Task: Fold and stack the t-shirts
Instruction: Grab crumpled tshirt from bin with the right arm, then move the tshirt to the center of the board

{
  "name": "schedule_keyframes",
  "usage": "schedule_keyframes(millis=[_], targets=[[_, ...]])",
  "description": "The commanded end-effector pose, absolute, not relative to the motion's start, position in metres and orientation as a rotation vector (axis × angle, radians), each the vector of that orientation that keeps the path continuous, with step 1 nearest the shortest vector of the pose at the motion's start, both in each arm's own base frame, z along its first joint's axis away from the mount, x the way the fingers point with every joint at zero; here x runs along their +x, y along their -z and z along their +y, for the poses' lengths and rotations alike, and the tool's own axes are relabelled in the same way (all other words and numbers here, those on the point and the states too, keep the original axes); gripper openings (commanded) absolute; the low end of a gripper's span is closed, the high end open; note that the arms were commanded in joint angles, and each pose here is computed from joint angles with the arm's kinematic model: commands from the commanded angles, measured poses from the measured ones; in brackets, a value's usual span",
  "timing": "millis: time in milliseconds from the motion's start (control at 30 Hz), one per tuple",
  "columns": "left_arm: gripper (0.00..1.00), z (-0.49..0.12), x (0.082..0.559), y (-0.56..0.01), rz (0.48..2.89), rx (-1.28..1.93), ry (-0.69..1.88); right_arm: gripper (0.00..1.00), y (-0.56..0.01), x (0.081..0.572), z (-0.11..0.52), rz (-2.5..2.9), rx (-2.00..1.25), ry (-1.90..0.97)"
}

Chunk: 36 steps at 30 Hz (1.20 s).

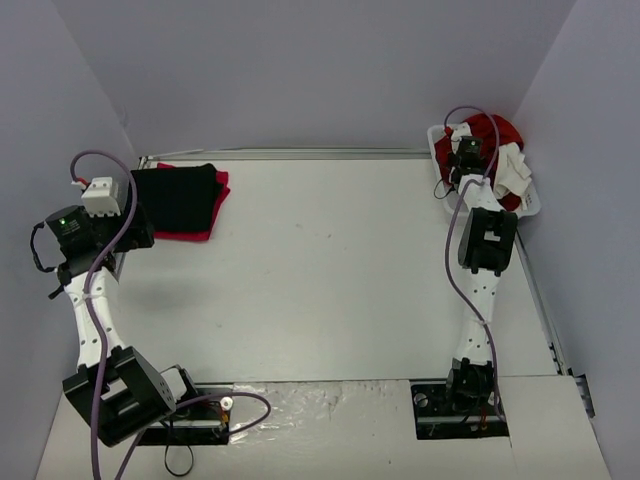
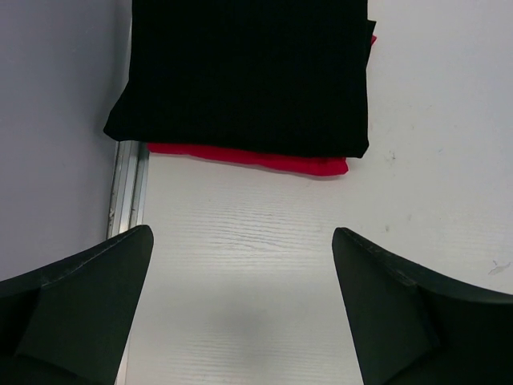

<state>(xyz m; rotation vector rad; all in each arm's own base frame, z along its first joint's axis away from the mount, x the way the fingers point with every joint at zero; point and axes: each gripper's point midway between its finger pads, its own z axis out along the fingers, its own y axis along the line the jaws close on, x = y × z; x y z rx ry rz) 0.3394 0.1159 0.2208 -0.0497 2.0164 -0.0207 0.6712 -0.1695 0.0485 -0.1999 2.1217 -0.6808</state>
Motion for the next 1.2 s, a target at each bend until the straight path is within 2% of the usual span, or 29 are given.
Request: schedule_keyframes(millis=[0,100,200,633,1167], targets=[[0.94,0.125,0.343,-0.247,1.961,-0.083,0.015,0.00,-0.019,0.668,-0.176,2.161,-0.152,0.617],[0.94,0.126,0.342,-0.246,1.957,-0.086,0.015,0.00,-0.013,0.656,-0.174,2.194,-0.184,0.620],[0.94,0.125,0.341,-0.244,1.952,-0.091,0.014,0.00,-0.039,0.650,-0.173,2.167,-0.185,0.631],[0.94,0.106,0.341,-0.241,1.938,-0.092,0.143,0.00,-0.220,0.583,-0.153,1.962,-0.082,0.593],[0.94,0.091,0.337,-0.237,1.923,-0.060,0.216,0.00,-0.294,0.539,-0.114,1.872,-0.126,0.559]])
